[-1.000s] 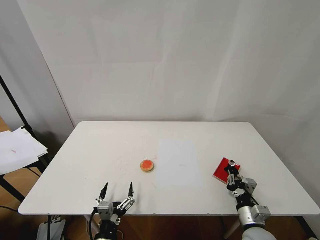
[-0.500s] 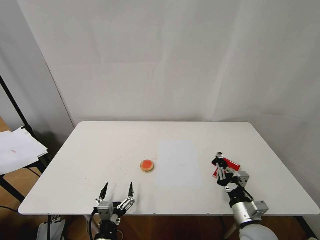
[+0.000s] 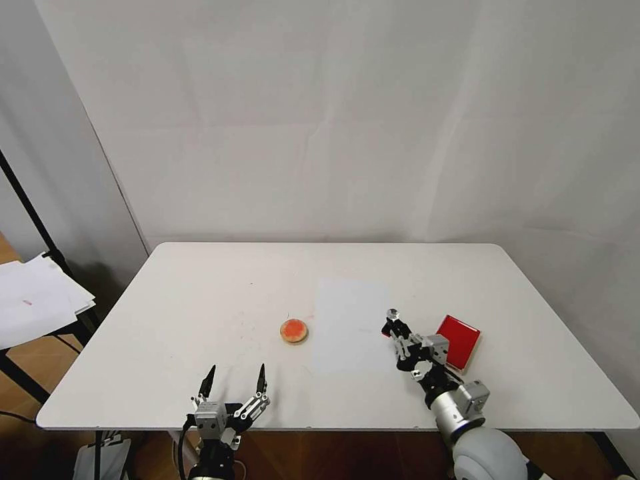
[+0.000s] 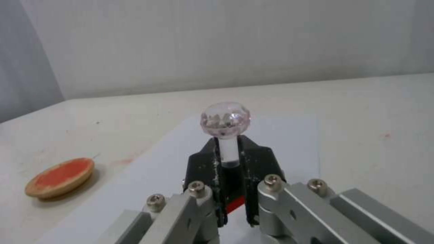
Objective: Pick up the stamp from the ink pad and place it onto another ink pad.
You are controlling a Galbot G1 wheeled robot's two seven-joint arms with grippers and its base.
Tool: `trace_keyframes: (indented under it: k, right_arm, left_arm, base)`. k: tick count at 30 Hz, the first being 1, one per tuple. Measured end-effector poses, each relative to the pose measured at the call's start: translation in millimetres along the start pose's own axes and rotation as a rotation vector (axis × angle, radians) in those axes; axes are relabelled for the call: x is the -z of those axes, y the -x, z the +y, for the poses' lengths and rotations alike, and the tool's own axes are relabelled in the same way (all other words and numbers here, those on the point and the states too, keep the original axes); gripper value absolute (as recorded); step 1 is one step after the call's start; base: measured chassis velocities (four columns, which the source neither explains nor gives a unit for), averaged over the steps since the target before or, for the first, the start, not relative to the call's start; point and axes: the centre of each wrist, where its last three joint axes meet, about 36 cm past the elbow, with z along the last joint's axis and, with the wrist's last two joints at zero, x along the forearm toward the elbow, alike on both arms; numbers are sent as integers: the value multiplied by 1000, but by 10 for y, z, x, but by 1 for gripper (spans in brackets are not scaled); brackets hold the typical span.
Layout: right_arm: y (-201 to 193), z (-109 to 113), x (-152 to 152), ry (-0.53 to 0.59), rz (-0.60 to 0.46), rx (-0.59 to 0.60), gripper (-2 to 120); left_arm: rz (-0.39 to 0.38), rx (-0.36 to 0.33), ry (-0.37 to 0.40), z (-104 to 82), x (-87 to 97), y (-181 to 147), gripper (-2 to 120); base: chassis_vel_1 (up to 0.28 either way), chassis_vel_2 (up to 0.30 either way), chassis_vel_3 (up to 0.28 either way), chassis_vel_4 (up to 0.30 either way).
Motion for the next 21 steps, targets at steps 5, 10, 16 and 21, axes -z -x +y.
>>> trace_keyframes:
  k: [5, 10, 16, 21]
  right_arm:
    - [71, 40, 6, -6, 17, 38, 7]
    - [159, 46, -8, -13, 48, 56, 7]
    - [184, 43, -20, -30, 129, 60, 7]
    - [138, 84, -53, -11, 180, 57, 7]
  left_arm:
    - [0, 0, 0, 0, 0, 0, 102]
    - [0, 0, 0, 0, 0, 0, 102]
    - [0, 0, 0, 0, 0, 0, 102]
    - [0, 0, 0, 0, 0, 0, 102]
  base:
    - [0, 0, 0, 0]
    - [0, 0, 0, 0]
    - [0, 0, 0, 0]
    - [0, 0, 0, 0]
